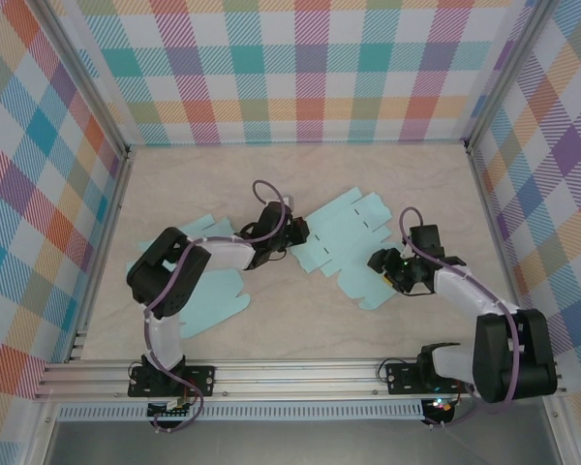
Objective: Fold the paper box
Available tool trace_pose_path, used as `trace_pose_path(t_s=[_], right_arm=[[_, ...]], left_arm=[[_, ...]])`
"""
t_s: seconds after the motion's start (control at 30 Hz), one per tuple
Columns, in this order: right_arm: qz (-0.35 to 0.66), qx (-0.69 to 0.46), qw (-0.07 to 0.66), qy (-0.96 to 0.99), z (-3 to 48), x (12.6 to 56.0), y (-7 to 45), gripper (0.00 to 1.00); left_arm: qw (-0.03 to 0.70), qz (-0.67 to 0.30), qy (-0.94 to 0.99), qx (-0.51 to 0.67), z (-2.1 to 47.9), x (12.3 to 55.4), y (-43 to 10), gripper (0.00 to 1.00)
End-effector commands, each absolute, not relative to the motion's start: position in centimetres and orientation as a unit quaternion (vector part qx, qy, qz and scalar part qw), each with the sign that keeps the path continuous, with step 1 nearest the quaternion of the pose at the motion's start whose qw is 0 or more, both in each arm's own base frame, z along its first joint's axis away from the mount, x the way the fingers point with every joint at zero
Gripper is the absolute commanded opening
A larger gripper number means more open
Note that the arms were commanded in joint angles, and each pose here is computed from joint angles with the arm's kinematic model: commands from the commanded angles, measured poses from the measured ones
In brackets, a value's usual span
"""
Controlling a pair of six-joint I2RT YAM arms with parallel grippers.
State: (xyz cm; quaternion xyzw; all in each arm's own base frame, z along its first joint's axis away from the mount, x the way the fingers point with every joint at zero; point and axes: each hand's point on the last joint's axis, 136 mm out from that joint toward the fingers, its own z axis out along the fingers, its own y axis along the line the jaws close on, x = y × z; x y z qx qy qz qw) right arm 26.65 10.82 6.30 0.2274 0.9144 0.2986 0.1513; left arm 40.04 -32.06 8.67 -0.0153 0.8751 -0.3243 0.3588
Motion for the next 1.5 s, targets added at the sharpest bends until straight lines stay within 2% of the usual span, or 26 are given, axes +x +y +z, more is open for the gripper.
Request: trace_pose_path(t_s=[0.0,0.13,0.27,0.43,0.7,0.97,1.27,1.47], right_arm=[[0.352,0.160,0.199,0.901,11.1,28.0,12.7,0.61],[0.378,0.097,0.253,0.885,15.6,28.6,13.8,0.67],[0.375,0.044,0.323,0.868,19.1,29.1,14.0,0.69],[0.326,-0.009,0.408,0.852,23.1,30.3,12.9,0.69],[0.253,-0.143,0.512,0.808,29.2,32.9,13.0,0.74],[0.242,-0.283,0.506,0.778,30.4,34.1,15.4,0.76],[0.295,-0.367,0.453,0.757,29.5,32.7,17.7,0.75],[0.287,-0.379,0.438,0.763,28.0,32.9,17.5,0.73]], left_arm=[[0.431,-0.289,0.846,0.123,13.8,39.8,-31.6,0.00],[0.458,-0.295,0.806,0.230,17.1,39.0,-31.5,0.00],[0.469,-0.310,0.761,0.324,19.6,37.6,-31.1,0.00],[0.482,-0.308,0.700,0.429,21.7,35.5,-29.5,0.00],[0.486,-0.338,0.620,0.515,25.7,33.8,-27.0,0.00],[0.420,-0.377,0.584,0.583,27.2,31.9,-27.1,0.00],[0.435,-0.363,0.587,0.578,27.7,33.3,-27.3,0.00],[0.440,-0.357,0.584,0.581,28.0,33.0,-27.1,0.00]])
